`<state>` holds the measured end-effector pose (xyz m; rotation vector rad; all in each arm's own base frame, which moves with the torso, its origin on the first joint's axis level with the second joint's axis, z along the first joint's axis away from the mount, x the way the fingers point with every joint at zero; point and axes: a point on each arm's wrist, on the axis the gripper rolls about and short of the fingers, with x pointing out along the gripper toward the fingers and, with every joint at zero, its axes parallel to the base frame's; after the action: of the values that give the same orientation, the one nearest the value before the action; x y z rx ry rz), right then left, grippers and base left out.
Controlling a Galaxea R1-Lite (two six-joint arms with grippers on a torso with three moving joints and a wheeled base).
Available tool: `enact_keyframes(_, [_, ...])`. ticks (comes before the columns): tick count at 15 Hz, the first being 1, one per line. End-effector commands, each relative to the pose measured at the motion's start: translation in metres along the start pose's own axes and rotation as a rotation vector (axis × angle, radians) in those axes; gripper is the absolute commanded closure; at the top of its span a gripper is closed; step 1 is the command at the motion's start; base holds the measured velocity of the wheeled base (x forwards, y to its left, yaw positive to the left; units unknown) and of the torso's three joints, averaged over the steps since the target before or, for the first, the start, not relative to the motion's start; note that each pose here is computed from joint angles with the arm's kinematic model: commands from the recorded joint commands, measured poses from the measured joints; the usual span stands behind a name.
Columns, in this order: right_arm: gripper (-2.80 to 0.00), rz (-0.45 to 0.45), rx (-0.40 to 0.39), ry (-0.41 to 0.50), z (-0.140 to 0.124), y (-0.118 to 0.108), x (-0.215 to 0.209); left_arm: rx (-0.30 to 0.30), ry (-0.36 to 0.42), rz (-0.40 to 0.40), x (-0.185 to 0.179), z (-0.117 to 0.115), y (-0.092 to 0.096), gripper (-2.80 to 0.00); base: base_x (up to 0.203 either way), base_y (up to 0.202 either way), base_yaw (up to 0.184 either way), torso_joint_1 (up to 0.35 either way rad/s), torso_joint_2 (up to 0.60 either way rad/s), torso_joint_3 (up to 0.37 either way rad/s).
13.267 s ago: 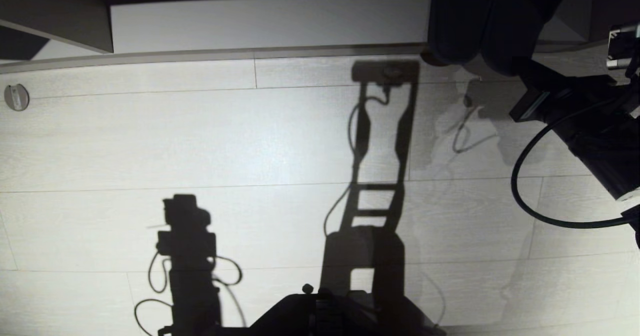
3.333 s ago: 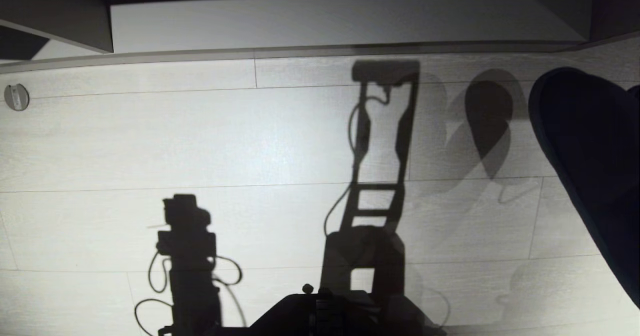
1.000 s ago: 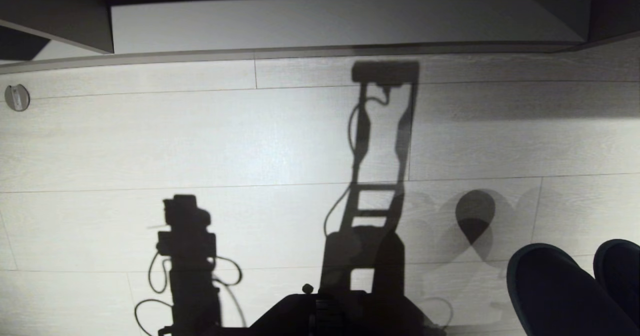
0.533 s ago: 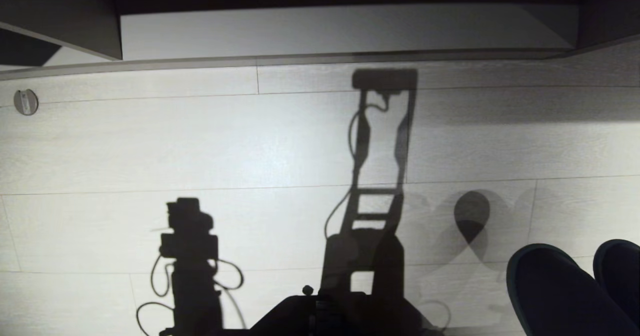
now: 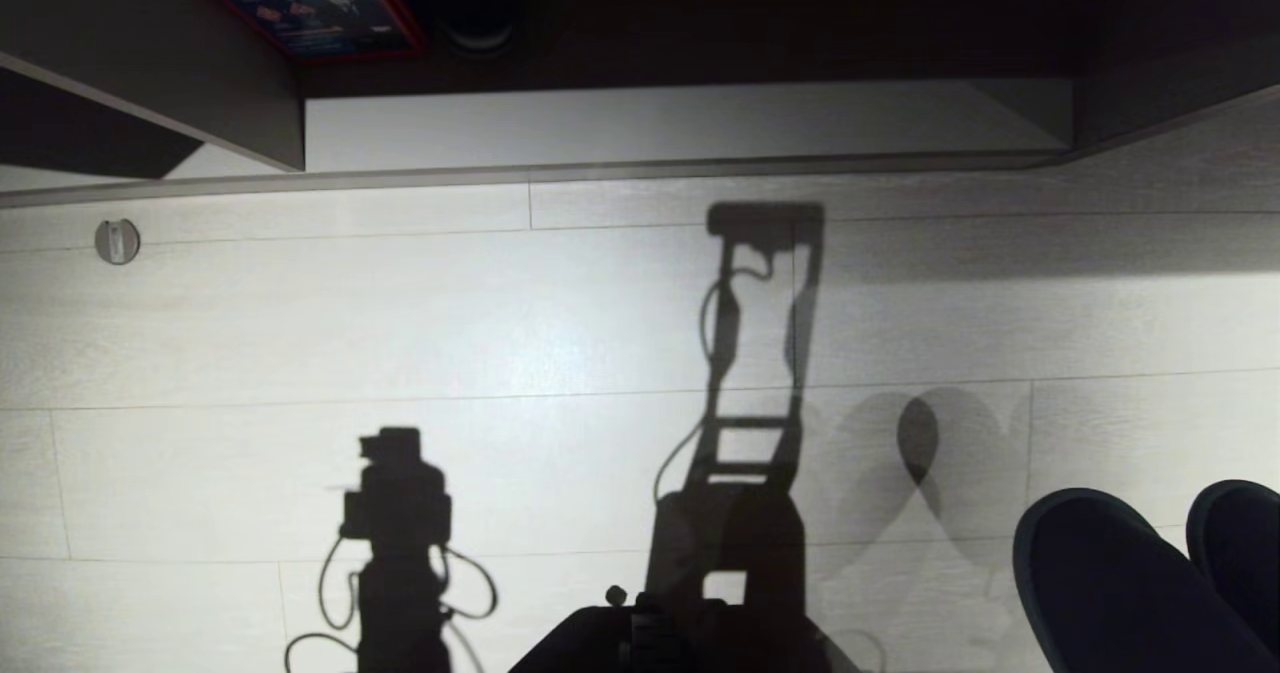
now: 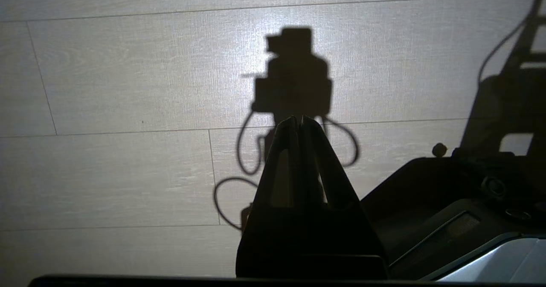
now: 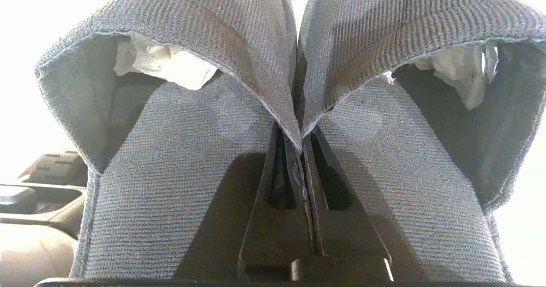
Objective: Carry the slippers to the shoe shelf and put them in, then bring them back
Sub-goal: Place the slippers on the floor
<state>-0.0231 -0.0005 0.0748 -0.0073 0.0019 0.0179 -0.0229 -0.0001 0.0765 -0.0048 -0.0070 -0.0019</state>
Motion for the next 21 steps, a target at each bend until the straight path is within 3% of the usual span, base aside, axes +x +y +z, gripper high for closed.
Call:
enact_keyframes(1, [0.0, -0.001, 0.0, 0.004, 0.0, 0.0, 0.0003, -0.001, 0.001, 0.0, 0.0001, 0.0001, 0.0, 0.0, 0.0, 0.0, 0.0, 0.002, 0.0, 0.208])
enact_keyframes(21, [0.0, -0.001, 0.0, 0.004, 0.0, 0.0, 0.0003, 0.002, 0.001, 0.0, 0.0001, 0.0001, 0.0, 0.0, 0.0, 0.0, 0.0, 0.002, 0.0, 0.202])
